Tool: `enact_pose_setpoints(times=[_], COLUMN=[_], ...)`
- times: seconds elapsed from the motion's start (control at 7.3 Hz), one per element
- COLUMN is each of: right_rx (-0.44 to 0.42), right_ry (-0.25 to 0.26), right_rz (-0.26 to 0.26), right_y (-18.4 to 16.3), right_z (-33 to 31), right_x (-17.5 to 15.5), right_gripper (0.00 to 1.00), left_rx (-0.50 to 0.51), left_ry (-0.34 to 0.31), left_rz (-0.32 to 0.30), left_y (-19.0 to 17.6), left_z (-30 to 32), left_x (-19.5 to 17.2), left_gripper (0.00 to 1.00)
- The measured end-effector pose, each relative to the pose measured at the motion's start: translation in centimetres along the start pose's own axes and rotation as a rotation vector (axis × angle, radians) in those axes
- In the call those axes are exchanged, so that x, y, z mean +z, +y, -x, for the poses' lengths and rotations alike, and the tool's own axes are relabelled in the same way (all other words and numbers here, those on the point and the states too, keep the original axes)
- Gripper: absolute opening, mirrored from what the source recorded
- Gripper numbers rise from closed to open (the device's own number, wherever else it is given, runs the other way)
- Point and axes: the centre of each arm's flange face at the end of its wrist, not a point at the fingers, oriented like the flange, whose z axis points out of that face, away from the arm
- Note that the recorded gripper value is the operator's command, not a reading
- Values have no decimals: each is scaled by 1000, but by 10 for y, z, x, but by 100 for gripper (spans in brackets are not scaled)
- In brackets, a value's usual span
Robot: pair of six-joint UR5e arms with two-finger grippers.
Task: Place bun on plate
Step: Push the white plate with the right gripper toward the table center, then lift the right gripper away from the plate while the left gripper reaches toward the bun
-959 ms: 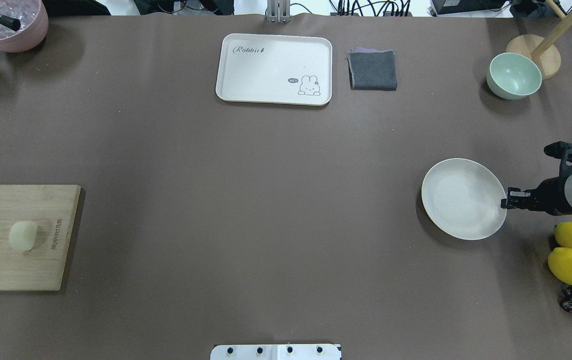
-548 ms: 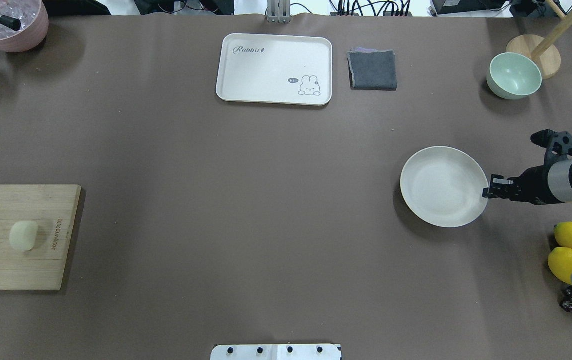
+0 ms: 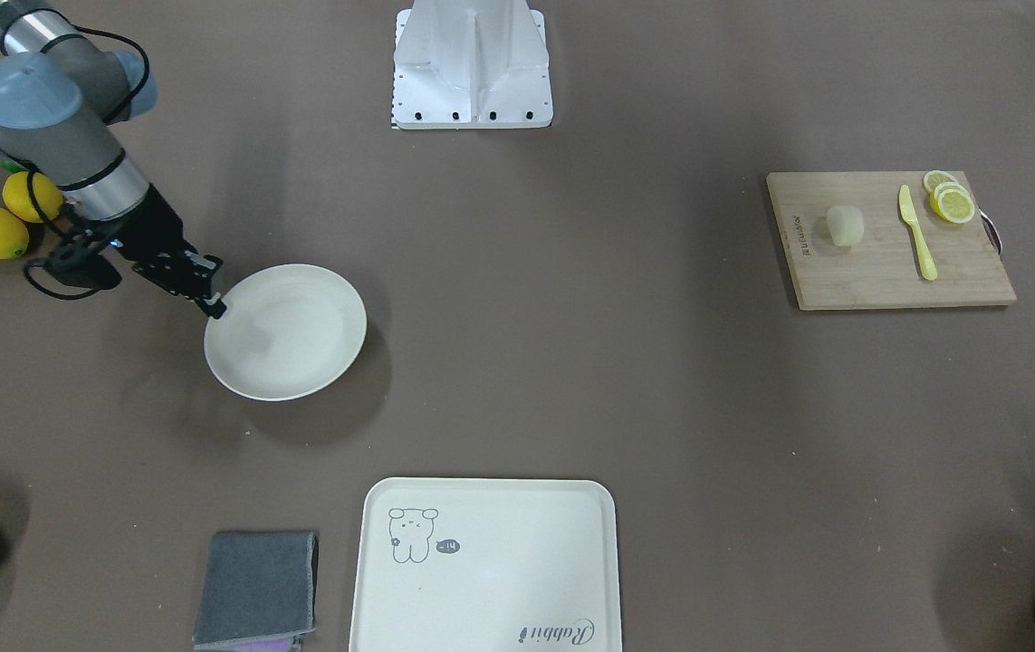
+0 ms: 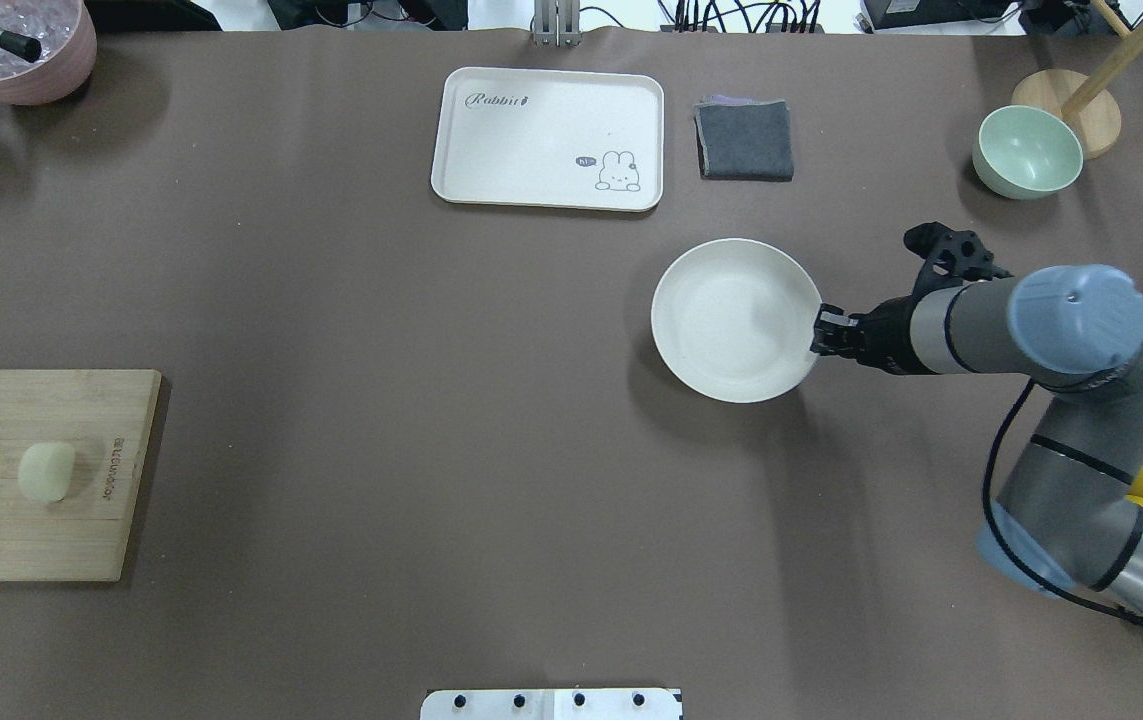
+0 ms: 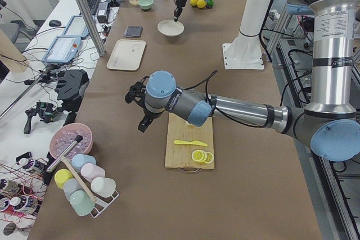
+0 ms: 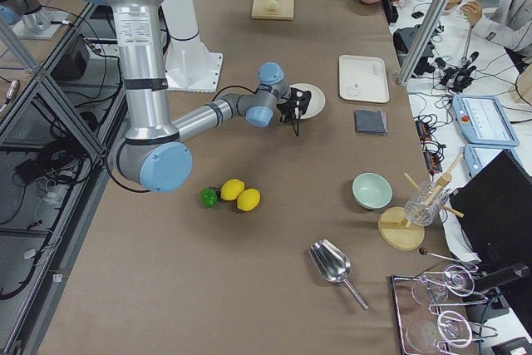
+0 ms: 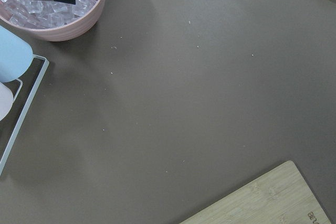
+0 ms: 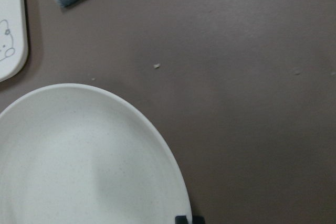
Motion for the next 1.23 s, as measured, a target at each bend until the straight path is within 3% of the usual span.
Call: enact_pose_setpoints(times=[0.27, 0.41, 0.55, 0.68, 0.96, 1.23], right_rx=[4, -2, -24, -45, -73, -66], right_ry=[50, 51, 41, 36, 87, 113], right_rz=[-7, -6, 3, 16, -14, -7], right_y=[51, 87, 126, 157, 174, 128], right_z=[96, 128, 149, 160, 170, 172], right_x=[12, 18, 24, 28, 29, -4], right_gripper=[0, 0, 99, 100, 100, 100], left_rx=[-2, -2, -3, -3, -8, -94], left_ry=[0, 0, 0, 1, 2, 20], left_rz=[0, 1, 2, 3, 4, -12], left_y=[0, 0, 0, 1, 0, -9], left_z=[0, 0, 0, 0, -1, -19], left_x=[0, 0, 0, 1, 2, 10], left_gripper=[97, 97, 97, 98, 98, 98])
